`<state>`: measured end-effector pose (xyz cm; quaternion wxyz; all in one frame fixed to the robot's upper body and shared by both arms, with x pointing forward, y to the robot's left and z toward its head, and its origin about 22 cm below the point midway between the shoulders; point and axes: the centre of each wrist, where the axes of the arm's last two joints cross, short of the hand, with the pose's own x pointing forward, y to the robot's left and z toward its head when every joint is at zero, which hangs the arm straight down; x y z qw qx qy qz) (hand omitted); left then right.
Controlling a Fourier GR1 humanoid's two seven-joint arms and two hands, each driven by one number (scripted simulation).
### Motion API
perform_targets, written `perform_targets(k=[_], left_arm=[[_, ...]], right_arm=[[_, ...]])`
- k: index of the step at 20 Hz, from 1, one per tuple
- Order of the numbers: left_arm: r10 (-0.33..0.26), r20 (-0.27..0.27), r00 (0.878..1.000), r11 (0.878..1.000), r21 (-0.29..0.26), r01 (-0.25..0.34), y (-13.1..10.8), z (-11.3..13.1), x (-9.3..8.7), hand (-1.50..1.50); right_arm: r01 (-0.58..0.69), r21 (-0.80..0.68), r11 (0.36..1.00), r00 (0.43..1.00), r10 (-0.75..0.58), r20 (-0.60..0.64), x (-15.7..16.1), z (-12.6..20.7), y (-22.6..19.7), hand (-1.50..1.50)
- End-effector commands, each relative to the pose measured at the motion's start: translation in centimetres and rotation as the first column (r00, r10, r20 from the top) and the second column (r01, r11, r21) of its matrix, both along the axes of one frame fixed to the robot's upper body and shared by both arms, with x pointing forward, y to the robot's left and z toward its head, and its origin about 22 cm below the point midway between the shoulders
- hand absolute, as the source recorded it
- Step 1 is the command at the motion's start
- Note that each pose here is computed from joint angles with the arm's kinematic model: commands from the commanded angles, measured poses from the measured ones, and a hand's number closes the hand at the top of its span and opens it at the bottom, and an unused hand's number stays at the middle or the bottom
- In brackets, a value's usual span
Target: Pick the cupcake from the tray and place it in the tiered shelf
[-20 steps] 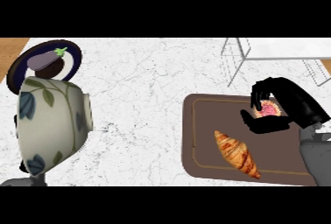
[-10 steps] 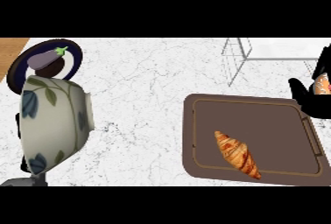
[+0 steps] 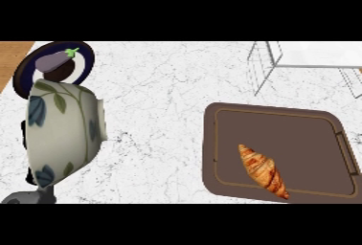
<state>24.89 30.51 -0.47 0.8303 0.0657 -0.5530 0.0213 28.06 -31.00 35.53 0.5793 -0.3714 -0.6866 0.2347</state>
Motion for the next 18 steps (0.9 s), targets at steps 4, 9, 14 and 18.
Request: perform_targets(k=[4,9,14,18], left_arm=[[-0.047,-0.050,0.998,0.998,-0.032,0.045,-1.9,-1.1,0.2,0.00],[-0.063,-0.046,0.997,0.997,-0.041,0.061,-2.4,-0.2,0.5,0.00],[-0.043,-0.046,0.998,0.999,-0.034,0.041,-1.0,-2.1,0.0,0.00],[-0.042,-0.056,0.998,0.998,-0.040,0.040,-2.9,-2.7,-0.1,0.00]], right_arm=[[0.064,0.074,0.995,0.997,-0.067,0.033,2.2,5.6,-3.7,1.50],[0.081,0.037,0.996,0.997,-0.082,0.007,5.3,4.7,-6.3,1.50],[0.024,-0.027,0.999,0.999,-0.025,-0.042,7.7,3.3,-6.6,1.50],[0.015,-0.076,0.997,0.999,-0.019,-0.043,8.9,4.5,-6.2,1.50]])
